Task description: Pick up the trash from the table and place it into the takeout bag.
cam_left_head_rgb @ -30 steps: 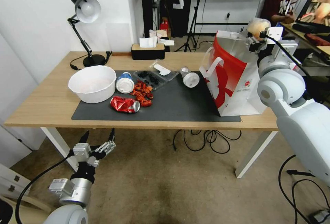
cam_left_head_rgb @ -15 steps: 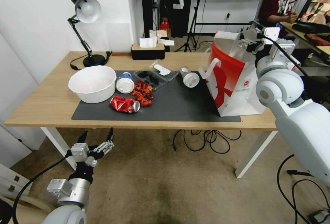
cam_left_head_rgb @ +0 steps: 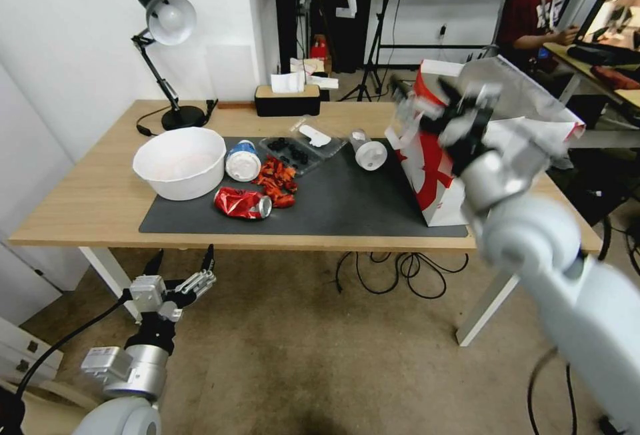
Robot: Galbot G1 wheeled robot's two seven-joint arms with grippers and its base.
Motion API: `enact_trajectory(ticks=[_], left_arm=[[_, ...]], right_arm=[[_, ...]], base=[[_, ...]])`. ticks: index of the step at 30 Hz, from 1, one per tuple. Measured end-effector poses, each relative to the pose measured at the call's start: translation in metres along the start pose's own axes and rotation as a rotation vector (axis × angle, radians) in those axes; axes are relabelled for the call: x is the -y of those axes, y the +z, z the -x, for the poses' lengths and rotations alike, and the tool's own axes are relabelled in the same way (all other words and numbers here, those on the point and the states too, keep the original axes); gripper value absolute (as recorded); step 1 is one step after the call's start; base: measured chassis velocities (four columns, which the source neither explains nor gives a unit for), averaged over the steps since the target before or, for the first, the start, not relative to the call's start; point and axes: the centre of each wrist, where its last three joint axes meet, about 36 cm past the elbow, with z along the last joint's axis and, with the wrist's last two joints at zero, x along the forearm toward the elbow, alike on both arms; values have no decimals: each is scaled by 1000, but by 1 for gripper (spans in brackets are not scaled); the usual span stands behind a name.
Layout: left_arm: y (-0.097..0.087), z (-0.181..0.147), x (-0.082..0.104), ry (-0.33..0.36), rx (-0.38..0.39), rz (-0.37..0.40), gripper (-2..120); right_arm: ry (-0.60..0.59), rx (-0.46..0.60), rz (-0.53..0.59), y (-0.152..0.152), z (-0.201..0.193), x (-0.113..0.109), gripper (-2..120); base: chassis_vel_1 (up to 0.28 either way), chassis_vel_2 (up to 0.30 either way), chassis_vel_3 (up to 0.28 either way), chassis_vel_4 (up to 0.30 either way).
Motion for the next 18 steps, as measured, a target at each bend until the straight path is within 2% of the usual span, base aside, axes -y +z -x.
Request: enact_trajectory(ticks=[2, 4, 6, 8, 9, 11, 12, 15, 18], left_arm=[[0, 0, 0, 0, 1, 0, 100], [2, -1, 0, 0, -1, 0, 100], [3, -1, 0, 0, -2, 2, 100], [3, -2, 0, 9, -2, 3, 100], [3, -2, 0, 9, -2, 3, 100], [4, -1, -2, 18, -1, 9, 100], [4, -1, -2, 18, -1, 9, 100], [5, -2, -5, 14, -6, 18, 100], [7, -3, -6, 11, -15, 20, 100]], right_arm=[[-2, 3, -11, 11, -10, -3, 100], [26, -20, -36, 50, -43, -16, 100], [44, -20, -45, 61, -52, -20, 100], [128, -13, -66, 91, -76, -30, 100], [128, -13, -66, 91, -76, -30, 100], [237, 11, -101, 127, -101, -36, 100], [237, 11, -101, 127, -101, -36, 100], [331, -55, -109, 165, -141, -47, 100], [337, -93, -100, 172, -153, -52, 100]], base=[[0, 0, 0, 0], [0, 0, 0, 0], [0, 0, 0, 0], [0, 0, 0, 0], [0, 0, 0, 0], [0, 0, 0, 0], [0, 0, 0, 0], [0, 0, 0, 0], [0, 0, 0, 0]])
